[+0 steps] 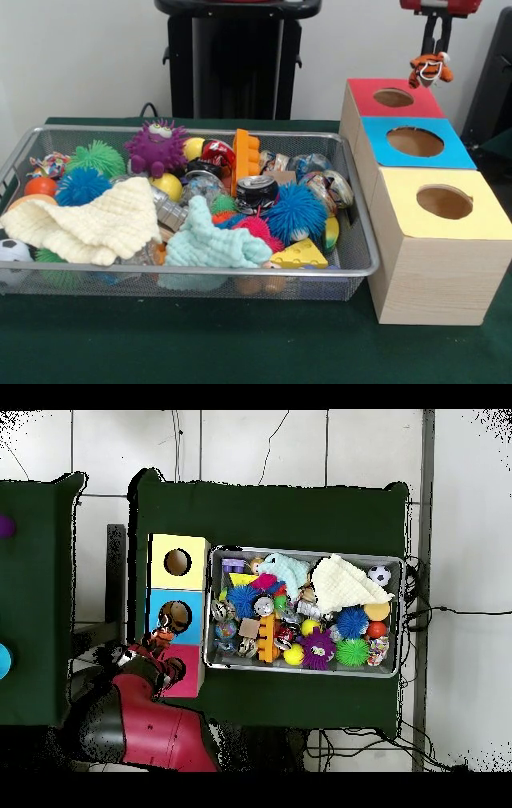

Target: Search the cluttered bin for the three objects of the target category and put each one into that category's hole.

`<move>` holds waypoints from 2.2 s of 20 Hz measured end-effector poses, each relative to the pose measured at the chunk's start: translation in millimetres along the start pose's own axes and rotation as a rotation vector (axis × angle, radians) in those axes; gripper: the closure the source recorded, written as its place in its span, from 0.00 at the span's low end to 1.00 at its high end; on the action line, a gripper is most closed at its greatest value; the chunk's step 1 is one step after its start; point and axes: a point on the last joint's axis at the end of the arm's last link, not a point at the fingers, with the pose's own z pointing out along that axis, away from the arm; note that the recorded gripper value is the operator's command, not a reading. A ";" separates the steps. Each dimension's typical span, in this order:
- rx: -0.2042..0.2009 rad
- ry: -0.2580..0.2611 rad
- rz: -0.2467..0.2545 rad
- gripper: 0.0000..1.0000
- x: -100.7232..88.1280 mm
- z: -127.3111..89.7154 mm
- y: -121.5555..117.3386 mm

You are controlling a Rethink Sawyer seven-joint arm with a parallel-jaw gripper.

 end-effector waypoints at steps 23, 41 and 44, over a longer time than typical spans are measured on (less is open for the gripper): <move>-0.076 -0.299 -0.158 1.00 -43.8 32.2 -28.3; -0.143 -0.323 -0.204 1.00 -38.4 -11.8 -22.9; -0.157 -0.303 -0.234 1.00 -8.2 -20.2 -13.6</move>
